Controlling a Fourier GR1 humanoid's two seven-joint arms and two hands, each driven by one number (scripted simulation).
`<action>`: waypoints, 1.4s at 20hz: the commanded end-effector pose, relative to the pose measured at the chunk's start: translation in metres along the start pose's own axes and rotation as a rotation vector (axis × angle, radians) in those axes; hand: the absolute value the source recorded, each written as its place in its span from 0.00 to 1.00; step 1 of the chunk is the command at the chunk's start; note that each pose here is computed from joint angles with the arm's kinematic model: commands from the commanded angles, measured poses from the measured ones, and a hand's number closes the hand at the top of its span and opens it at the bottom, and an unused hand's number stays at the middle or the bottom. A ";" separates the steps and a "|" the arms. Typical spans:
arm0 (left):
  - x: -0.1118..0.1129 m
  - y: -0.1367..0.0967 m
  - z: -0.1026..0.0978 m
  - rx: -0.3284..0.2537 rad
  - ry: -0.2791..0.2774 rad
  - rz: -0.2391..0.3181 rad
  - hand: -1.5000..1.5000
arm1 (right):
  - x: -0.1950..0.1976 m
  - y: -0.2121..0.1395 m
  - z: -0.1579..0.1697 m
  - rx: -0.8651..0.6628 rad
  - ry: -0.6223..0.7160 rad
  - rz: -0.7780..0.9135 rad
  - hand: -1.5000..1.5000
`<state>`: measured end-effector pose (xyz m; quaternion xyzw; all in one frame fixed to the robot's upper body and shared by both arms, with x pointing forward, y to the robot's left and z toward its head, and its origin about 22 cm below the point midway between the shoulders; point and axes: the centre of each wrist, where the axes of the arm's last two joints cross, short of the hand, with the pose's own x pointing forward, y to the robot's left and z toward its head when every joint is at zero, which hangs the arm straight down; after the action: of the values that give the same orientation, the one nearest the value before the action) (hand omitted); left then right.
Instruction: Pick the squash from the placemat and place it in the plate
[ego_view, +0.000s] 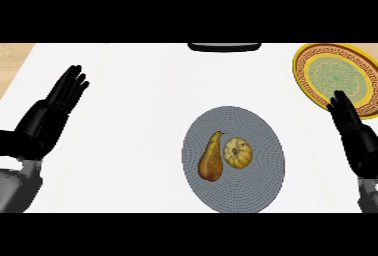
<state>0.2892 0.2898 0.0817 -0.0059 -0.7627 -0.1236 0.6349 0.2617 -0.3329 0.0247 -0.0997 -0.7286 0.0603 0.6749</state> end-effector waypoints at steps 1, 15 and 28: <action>-0.029 -0.010 0.013 0.030 0.118 0.021 0.50 | 0.020 0.014 -0.012 0.028 -0.029 0.092 1.00; -0.097 -0.089 0.066 0.146 0.574 0.211 0.50 | 0.152 0.090 -0.029 -0.132 -0.424 0.707 0.00; -0.086 -0.082 0.046 0.136 0.576 0.201 0.50 | 0.185 0.145 -0.004 0.217 0.008 1.265 0.00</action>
<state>0.2370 0.2395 -0.0308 0.0005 -0.5568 -0.0038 0.8306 0.2670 -0.1736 0.1724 -0.4241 -0.5914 0.4595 0.5091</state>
